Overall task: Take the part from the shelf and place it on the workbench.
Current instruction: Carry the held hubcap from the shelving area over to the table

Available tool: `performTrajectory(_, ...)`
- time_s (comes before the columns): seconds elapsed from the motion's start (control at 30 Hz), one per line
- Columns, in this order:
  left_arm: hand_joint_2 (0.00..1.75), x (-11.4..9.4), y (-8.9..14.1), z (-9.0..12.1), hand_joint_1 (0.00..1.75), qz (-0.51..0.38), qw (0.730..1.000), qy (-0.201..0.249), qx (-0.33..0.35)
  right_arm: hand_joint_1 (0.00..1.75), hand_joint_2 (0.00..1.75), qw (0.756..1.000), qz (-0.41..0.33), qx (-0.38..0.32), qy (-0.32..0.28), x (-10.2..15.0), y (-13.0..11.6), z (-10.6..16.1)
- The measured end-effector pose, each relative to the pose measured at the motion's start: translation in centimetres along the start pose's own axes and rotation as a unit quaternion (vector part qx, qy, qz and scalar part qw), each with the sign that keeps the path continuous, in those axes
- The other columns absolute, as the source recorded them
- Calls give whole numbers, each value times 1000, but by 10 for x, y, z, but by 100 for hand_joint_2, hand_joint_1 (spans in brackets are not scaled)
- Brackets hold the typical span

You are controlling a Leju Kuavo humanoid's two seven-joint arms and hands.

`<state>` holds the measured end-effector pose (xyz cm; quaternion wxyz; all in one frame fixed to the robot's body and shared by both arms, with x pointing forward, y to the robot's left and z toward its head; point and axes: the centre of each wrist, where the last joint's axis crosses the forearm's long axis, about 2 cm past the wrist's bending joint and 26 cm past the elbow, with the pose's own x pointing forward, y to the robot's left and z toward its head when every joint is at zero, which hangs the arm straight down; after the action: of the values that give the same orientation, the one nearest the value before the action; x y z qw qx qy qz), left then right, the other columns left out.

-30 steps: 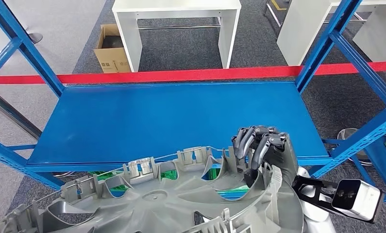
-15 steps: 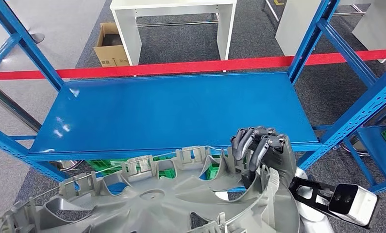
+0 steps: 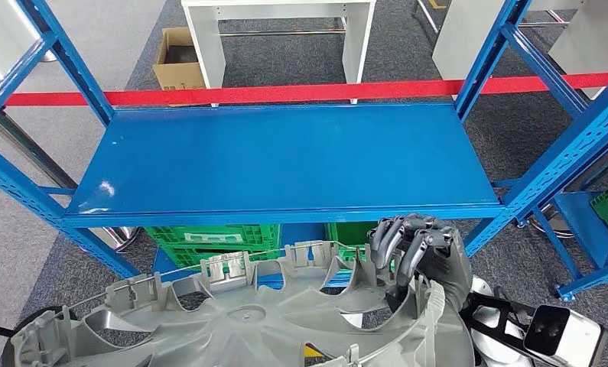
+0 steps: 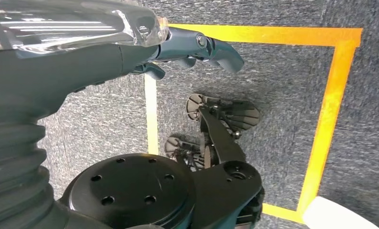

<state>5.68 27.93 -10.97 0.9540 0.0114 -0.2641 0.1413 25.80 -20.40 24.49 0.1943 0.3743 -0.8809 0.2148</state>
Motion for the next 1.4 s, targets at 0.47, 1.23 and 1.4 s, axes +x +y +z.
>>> performTrajectory(0.47,175,1,6,0,0,9,1000,17,19,175,175,999,-41,26,-13,-1,11,6)
performTrajectory(1.23,175,-2,1,1,0,5,999,14,28,175,175,1000,-15,27,-1,2,-10,17)
performTrajectory(1.4,175,-3,2,1,0,-4,1000,16,17,175,175,1000,0,19,21,8,6,32)
